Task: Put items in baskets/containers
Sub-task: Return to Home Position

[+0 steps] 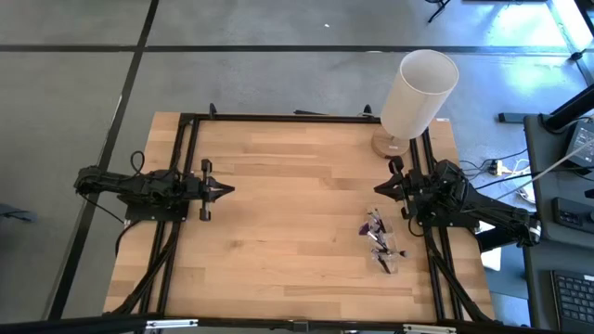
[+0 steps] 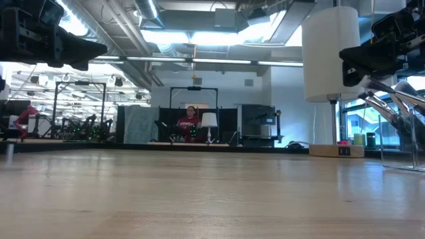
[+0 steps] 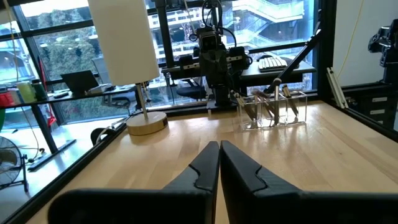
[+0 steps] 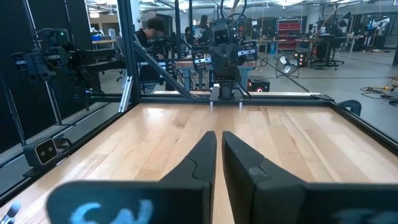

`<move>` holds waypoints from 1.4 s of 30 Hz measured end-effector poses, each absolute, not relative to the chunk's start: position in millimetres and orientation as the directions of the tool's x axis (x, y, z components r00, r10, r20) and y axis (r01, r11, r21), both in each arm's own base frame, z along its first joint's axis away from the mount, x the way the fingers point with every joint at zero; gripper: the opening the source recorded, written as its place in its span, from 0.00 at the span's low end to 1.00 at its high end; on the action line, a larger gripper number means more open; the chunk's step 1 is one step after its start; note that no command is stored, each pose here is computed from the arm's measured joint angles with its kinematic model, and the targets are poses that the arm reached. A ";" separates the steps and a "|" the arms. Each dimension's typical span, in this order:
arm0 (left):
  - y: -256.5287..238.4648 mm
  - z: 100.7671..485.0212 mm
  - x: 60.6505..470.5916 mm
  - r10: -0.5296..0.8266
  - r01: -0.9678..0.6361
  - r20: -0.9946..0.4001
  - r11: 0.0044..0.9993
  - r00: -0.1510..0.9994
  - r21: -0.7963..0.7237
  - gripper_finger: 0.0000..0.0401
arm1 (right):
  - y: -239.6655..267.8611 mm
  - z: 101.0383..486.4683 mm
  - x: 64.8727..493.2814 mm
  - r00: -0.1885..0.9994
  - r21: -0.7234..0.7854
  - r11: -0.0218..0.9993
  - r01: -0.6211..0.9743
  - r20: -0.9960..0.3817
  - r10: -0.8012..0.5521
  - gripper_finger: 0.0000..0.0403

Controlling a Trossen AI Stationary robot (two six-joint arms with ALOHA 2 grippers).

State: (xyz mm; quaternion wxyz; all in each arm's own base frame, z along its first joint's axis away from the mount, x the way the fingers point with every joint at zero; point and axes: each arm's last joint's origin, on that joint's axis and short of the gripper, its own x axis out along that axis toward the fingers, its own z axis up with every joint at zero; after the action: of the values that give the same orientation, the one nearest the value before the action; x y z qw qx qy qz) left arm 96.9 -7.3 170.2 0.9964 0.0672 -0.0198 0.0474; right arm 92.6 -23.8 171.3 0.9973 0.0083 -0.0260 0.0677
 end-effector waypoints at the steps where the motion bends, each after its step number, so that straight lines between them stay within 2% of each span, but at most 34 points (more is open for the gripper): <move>1: -7.3 170.2 96.9 0.092 -0.097 0.046 0.986 0.995 0.132 0.03 | -23.8 171.3 92.6 0.990 0.013 0.991 -0.135 0.053 0.134 0.07; 42: -7.4 170.2 96.9 0.092 -0.097 0.046 0.987 0.995 0.132 0.02 | -23.8 171.4 92.6 0.990 0.013 0.991 -0.135 0.053 0.135 0.07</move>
State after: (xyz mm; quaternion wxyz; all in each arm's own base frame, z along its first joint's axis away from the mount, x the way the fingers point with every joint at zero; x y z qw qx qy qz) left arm 96.9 -7.4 170.2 0.9964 0.0672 -0.0198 0.0473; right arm 92.6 -23.8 171.4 0.9973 0.0083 -0.0259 0.0677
